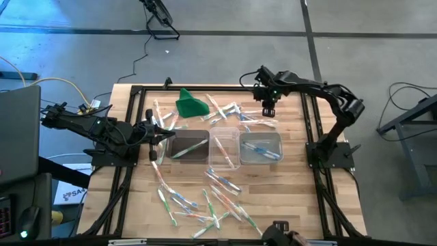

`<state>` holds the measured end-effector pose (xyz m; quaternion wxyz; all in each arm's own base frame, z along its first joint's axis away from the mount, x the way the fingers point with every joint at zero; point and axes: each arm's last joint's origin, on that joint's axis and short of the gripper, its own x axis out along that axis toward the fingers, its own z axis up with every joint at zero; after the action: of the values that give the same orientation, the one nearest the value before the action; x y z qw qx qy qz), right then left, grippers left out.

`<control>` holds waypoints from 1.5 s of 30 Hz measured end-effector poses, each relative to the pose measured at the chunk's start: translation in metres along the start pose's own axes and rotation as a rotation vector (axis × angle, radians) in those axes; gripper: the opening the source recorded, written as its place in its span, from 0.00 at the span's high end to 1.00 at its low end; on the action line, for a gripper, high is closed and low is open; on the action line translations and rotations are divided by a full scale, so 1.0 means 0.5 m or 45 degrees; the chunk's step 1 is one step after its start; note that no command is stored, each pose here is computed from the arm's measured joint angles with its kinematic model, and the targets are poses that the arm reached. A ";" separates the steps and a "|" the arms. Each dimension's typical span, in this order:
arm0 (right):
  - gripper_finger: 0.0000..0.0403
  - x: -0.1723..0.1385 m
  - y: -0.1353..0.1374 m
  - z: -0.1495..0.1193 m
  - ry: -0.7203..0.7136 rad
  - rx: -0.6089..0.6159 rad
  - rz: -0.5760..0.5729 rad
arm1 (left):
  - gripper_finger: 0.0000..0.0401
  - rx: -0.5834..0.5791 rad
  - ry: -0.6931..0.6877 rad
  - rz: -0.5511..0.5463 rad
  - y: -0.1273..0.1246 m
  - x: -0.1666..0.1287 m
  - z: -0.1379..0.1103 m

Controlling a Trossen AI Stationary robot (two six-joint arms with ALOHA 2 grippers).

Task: Pick & Place Toothbrushes
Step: Put the orange toothbrush into the transparent bin

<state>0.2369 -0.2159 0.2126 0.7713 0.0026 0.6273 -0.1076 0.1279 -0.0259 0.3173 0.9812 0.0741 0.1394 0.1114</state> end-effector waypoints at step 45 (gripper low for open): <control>0.69 0.149 -0.013 0.004 0.143 -0.042 0.139 | 1.00 0.000 0.000 0.000 0.000 0.000 0.000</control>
<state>0.2520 -0.2349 0.1419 0.7396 0.0301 0.6701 -0.0547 0.1279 -0.0259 0.3173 0.9812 0.0741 0.1393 0.1114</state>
